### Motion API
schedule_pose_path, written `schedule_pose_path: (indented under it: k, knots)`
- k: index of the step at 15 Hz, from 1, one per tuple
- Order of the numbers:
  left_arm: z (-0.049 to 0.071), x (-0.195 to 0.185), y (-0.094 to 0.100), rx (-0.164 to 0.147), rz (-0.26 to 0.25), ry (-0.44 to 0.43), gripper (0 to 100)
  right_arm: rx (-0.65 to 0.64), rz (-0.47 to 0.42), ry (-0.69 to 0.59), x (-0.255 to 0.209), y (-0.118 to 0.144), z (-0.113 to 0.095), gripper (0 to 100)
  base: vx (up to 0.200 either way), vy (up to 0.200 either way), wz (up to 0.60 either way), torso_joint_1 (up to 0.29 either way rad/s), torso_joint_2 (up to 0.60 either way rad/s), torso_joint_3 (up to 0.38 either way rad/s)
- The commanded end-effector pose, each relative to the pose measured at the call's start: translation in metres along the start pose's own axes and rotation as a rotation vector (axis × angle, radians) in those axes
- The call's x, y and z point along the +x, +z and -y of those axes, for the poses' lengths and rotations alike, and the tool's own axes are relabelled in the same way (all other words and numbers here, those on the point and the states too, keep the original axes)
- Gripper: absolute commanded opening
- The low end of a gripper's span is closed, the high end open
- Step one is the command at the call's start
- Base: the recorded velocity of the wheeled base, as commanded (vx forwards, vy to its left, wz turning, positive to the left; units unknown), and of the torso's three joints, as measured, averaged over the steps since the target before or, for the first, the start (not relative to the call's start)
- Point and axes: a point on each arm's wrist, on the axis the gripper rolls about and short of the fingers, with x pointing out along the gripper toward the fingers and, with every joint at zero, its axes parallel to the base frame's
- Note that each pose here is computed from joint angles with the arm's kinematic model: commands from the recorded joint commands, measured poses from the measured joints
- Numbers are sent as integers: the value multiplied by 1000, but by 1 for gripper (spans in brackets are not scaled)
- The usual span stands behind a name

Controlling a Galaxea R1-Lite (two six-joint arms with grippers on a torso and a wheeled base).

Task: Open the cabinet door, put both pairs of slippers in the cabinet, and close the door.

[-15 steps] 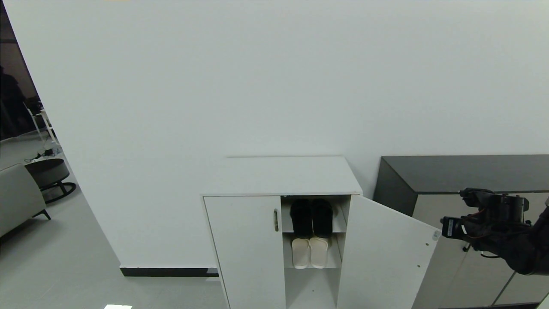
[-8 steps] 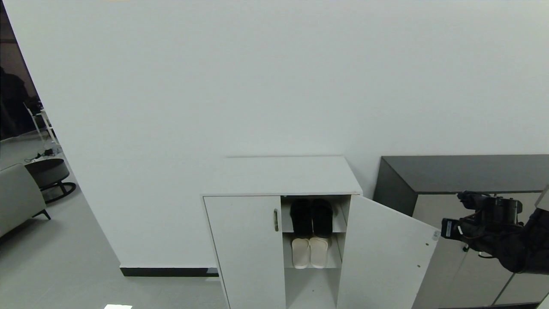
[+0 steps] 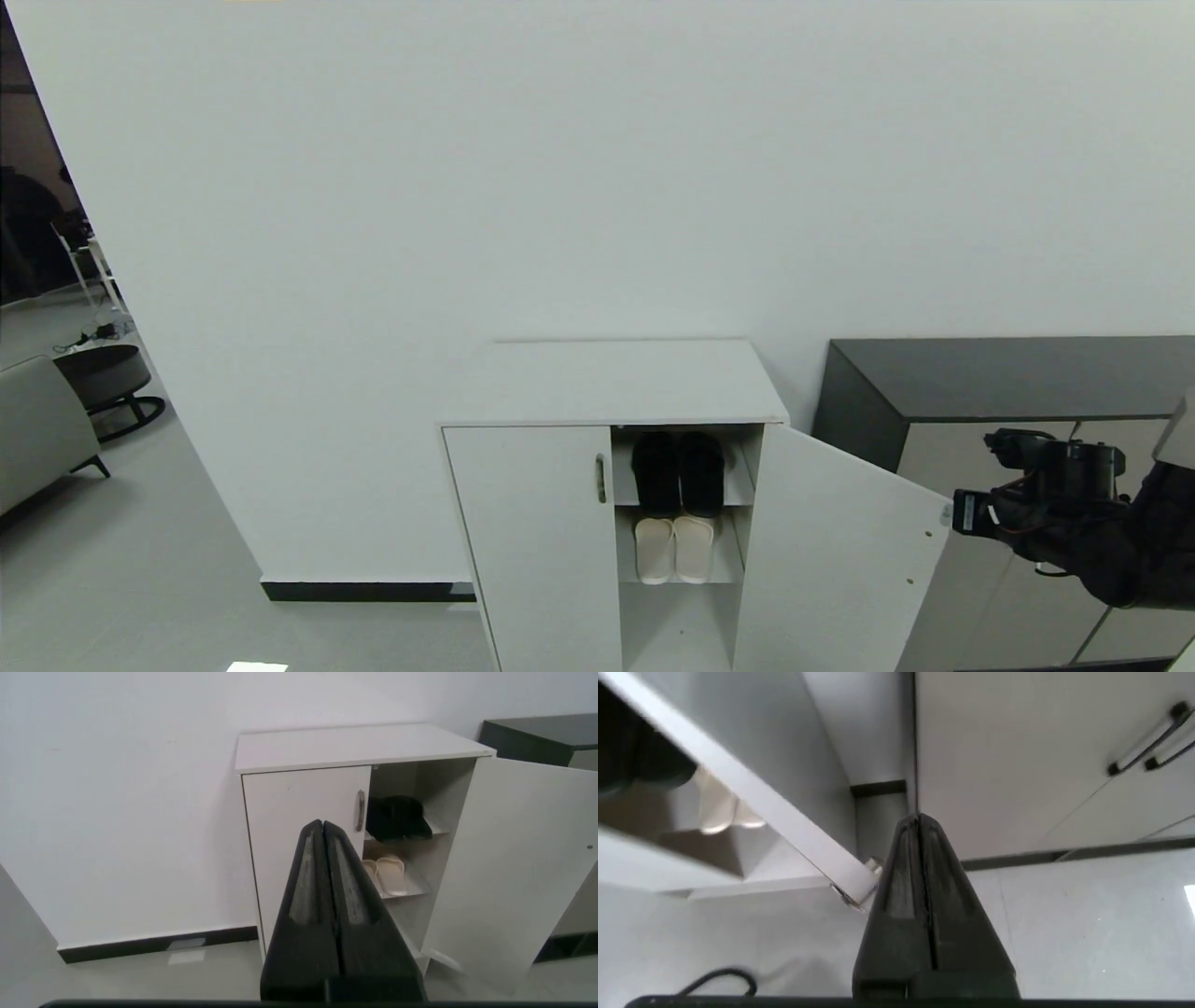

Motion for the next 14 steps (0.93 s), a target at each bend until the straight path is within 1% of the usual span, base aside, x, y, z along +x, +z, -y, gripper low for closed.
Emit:
schedule_pose_path:
  k: [1,3,4,6,9,11,12,14]
  knots:
    - [0,0,0,-2,-2,0,0,-37,16,67,-28,7,-25,0,0,0,0,0,0,0]
    - [0,0,0,-2,-1,0,0,-73,31,154,-56,11,-50,0,0,0,0,0,0,0]
    - [0,0,0,-2,-1,0,0,-86,42,178,-66,13,-58,0,0,0,0,0,0,0]
    - [0,0,0,-2,-1,0,0,-95,52,192,-72,15,-62,0,0,0,0,0,0,0]
    - [0,0,0,-2,-1,0,0,-96,16,183,-61,6,-62,0,0,0,0,0,0,0]
    - [0,0,0,-2,-1,0,0,-109,-20,195,-52,-6,-69,0,0,0,0,0,0,0]
    - [0,0,0,-2,-1,0,0,-112,-26,191,-51,-8,-70,0,0,0,0,0,0,0]
    - [0,0,0,0,-1,0,0,-141,-52,179,-49,-18,-84,0,0,0,0,0,0,0]
